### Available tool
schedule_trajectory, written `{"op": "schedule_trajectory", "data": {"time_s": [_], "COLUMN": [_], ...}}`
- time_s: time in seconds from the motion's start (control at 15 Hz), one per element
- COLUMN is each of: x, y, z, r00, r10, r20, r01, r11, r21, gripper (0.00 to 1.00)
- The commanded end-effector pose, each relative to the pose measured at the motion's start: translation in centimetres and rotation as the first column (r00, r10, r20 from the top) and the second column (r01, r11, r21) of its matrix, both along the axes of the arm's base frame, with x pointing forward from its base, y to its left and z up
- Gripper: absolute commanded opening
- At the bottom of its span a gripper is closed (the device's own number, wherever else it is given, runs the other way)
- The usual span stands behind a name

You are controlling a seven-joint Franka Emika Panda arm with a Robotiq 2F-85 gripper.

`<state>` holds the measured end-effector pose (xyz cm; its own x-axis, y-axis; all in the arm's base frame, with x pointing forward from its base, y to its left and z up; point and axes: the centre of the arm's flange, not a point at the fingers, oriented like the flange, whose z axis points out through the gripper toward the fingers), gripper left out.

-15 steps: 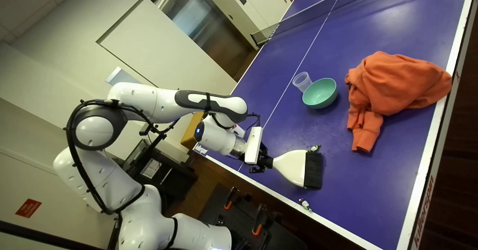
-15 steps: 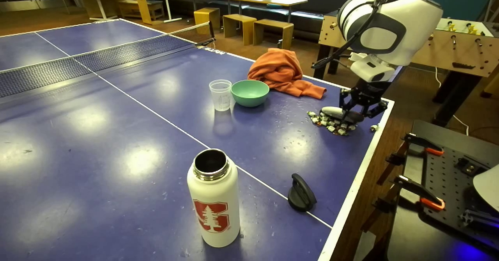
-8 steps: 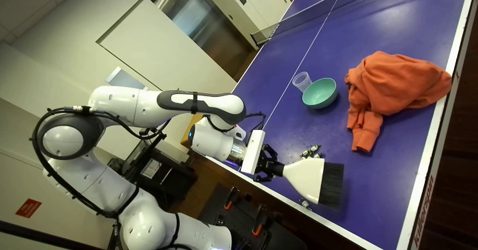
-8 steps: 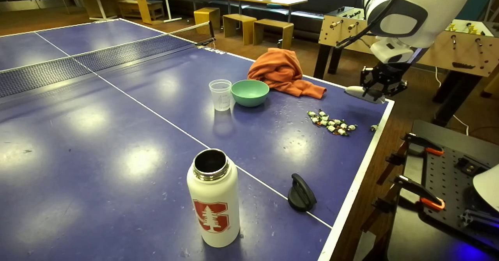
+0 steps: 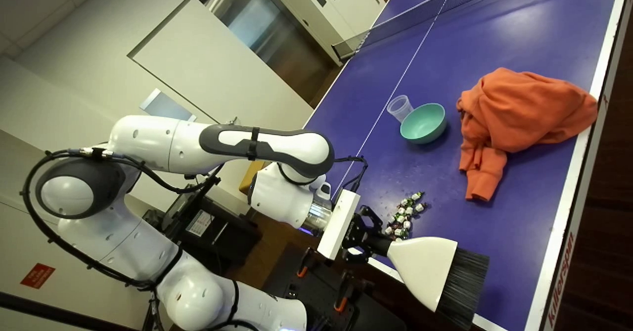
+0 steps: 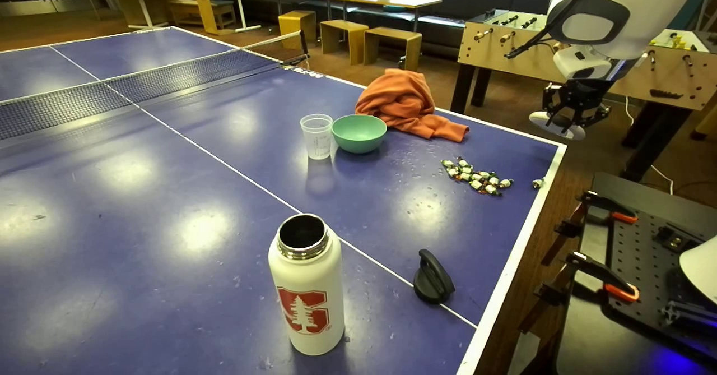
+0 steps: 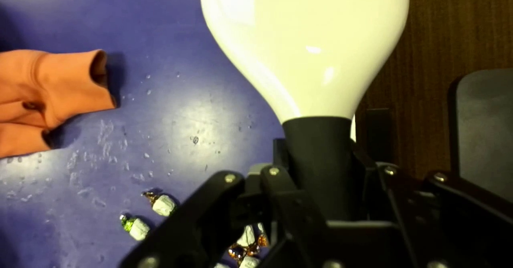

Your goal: Sweep the candy to the left using the white and black brush

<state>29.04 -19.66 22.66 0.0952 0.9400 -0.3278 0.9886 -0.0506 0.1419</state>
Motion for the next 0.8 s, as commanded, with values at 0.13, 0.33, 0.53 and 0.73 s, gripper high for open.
{"op": "schedule_trajectory", "data": {"time_s": [0.13,0.33,0.53,0.73], "x": [0.4,0.6,0.8,1.1], "y": [0.5,1.9,3.4,5.4], "z": [0.0,0.5,0.3,0.0], "r00": [0.999,0.993,0.987,0.983], "r10": [-0.029,-0.112,-0.159,-0.182], "r20": [0.015,0.033,0.038,0.038], "r01": [0.028,0.108,0.152,0.170], "r11": [0.999,0.990,0.977,0.962], "r21": [0.028,0.092,0.150,0.216], "gripper": [0.12,0.12,0.12,0.12]}}
